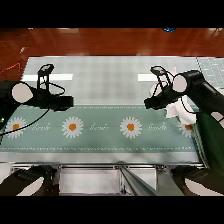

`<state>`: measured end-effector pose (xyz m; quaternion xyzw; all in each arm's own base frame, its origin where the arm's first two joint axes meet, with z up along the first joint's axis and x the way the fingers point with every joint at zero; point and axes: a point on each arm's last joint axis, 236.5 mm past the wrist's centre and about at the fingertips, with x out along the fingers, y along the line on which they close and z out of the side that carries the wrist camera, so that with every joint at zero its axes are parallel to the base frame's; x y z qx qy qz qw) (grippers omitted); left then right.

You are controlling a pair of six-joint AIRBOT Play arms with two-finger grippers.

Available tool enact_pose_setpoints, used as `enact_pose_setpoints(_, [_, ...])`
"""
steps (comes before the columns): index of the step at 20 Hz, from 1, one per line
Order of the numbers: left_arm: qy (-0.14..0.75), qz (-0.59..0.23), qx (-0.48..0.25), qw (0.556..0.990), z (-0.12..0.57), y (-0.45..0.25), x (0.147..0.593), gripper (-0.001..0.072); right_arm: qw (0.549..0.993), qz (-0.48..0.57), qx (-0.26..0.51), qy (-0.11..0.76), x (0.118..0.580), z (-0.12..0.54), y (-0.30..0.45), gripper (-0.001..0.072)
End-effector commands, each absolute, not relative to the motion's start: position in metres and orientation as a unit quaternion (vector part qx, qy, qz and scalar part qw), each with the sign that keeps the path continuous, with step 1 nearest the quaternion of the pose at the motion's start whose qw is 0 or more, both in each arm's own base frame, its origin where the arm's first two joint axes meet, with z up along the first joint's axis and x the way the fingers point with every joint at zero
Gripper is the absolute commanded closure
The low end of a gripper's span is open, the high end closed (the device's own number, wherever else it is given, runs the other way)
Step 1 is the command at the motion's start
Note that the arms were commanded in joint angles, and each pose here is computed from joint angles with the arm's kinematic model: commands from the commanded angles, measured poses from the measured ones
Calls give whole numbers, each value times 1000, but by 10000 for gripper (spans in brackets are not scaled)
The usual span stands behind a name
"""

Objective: Fold the shirts.

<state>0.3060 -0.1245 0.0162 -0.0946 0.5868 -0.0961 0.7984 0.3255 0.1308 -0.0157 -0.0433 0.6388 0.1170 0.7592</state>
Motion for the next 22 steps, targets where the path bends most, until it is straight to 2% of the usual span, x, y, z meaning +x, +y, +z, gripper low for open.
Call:
enact_pose_setpoints(1, [587, -96, -94, 798, 16, -124, 306, 685, 759, 118, -43, 639, 325, -16, 131, 689])
enact_pose_setpoints(11, [586, -96, -94, 799, 16, -124, 307, 685, 761, 118, -41, 636, 327, -15, 132, 689])
enact_pose_setpoints(15, [574, -95, -98, 808, 13, -126, 319, 685, 806, 126, -28, 578, 359, -6, 143, 688])
enact_pose_setpoints(16, [567, -95, -100, 812, 12, -127, 325, 685, 818, 129, -22, 560, 369, -2, 146, 672])
enact_pose_setpoints(17, [556, -93, -102, 820, 11, -127, 333, 673, 836, 131, -20, 533, 383, 4, 149, 486])
enact_pose_setpoints(18, [542, -91, -99, 829, 10, -126, 343, 534, 850, 127, -28, 511, 395, 11, 146, 285])
enact_pose_setpoints(19, [536, -86, -93, 835, 7, -123, 350, 190, 863, 110, -50, 491, 408, 22, 134, 290])
enact_pose_setpoints(22, [548, -52, -60, 833, -5, -93, 353, 199, 883, -17, -96, 460, 436, 61, 54, 290])
